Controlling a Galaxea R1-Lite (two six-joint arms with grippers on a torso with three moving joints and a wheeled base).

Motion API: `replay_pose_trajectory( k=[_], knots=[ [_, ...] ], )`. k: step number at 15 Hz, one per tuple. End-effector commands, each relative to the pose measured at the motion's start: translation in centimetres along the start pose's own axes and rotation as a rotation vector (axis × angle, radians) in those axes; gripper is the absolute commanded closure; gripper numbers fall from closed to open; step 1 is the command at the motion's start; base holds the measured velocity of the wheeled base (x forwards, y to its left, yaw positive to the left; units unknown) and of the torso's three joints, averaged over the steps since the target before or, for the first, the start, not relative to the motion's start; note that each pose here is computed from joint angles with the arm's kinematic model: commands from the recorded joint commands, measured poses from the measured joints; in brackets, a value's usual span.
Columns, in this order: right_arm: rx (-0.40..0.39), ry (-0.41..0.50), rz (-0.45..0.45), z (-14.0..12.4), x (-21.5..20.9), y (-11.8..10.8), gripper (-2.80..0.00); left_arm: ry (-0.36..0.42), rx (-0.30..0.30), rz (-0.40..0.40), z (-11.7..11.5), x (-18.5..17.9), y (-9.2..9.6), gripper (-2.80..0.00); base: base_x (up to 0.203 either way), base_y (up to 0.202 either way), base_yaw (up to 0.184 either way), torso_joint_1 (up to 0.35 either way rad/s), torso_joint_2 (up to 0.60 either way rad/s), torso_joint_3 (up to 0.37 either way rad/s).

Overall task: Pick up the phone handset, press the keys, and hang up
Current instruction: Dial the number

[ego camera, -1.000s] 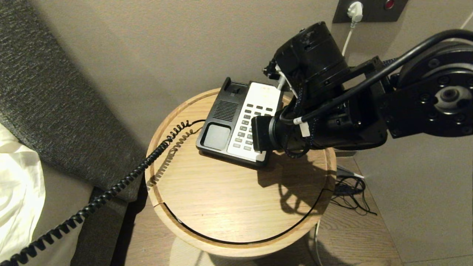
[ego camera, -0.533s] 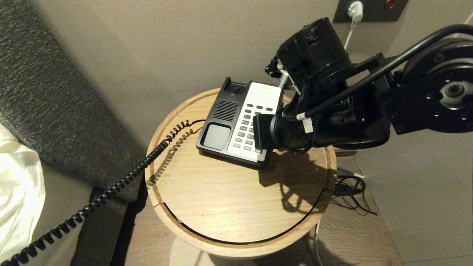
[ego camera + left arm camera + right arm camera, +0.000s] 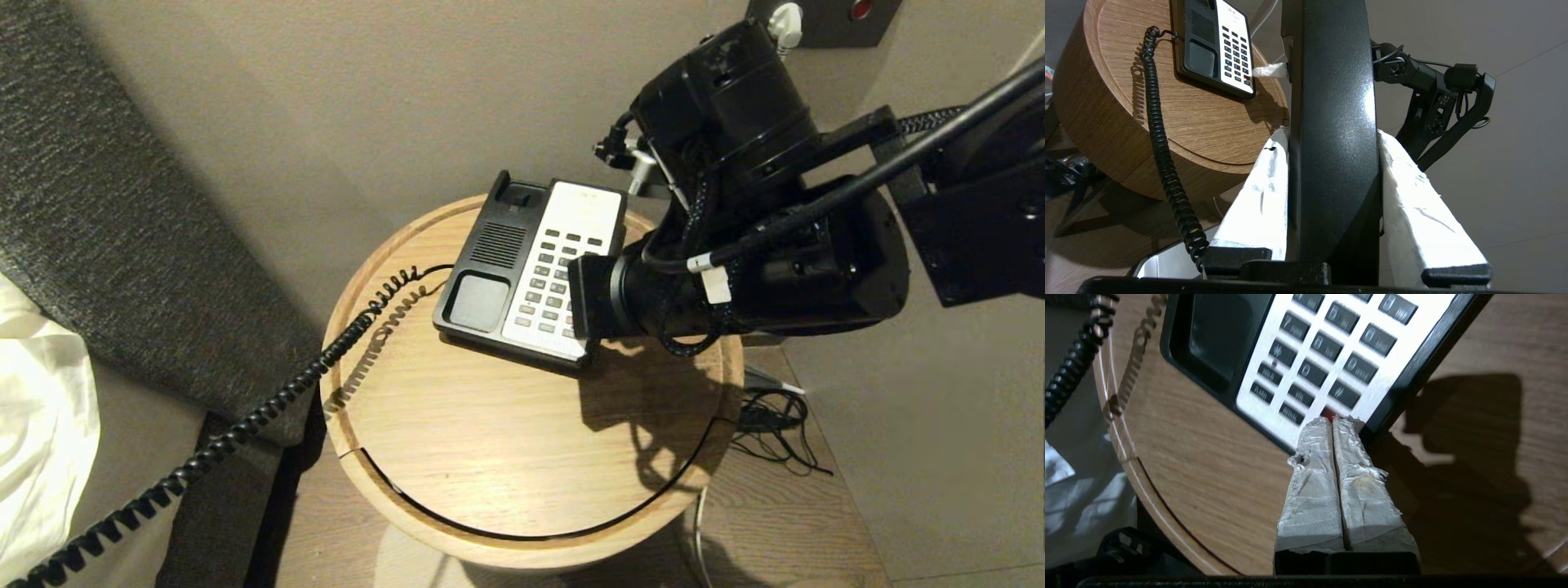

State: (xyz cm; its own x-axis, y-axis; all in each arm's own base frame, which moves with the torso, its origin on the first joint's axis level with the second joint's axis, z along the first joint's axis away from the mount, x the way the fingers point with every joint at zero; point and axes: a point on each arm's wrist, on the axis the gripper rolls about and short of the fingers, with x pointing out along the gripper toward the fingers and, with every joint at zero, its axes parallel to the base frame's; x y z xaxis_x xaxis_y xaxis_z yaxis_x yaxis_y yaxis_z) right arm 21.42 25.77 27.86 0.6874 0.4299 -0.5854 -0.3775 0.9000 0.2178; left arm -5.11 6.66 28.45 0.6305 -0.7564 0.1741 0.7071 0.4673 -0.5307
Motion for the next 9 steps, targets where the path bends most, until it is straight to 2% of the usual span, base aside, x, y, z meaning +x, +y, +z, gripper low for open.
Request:
replay_pose_trajectory(
  k=[1,9],
  knots=[
    [-0.006,0.012,0.004,-0.57,-0.52,0.09,0.00,0.003,-0.004,0.004,-0.12,-0.01,0.08,0.00,0.000,0.000,0.000,0.000,0.00,0.000],
    [-0.018,0.038,-0.014,-1.25,0.12,-0.12,0.00,0.003,-0.002,0.004,-0.18,-0.04,0.12,0.00,0.000,0.000,0.000,0.000,0.00,0.000]
  ],
)
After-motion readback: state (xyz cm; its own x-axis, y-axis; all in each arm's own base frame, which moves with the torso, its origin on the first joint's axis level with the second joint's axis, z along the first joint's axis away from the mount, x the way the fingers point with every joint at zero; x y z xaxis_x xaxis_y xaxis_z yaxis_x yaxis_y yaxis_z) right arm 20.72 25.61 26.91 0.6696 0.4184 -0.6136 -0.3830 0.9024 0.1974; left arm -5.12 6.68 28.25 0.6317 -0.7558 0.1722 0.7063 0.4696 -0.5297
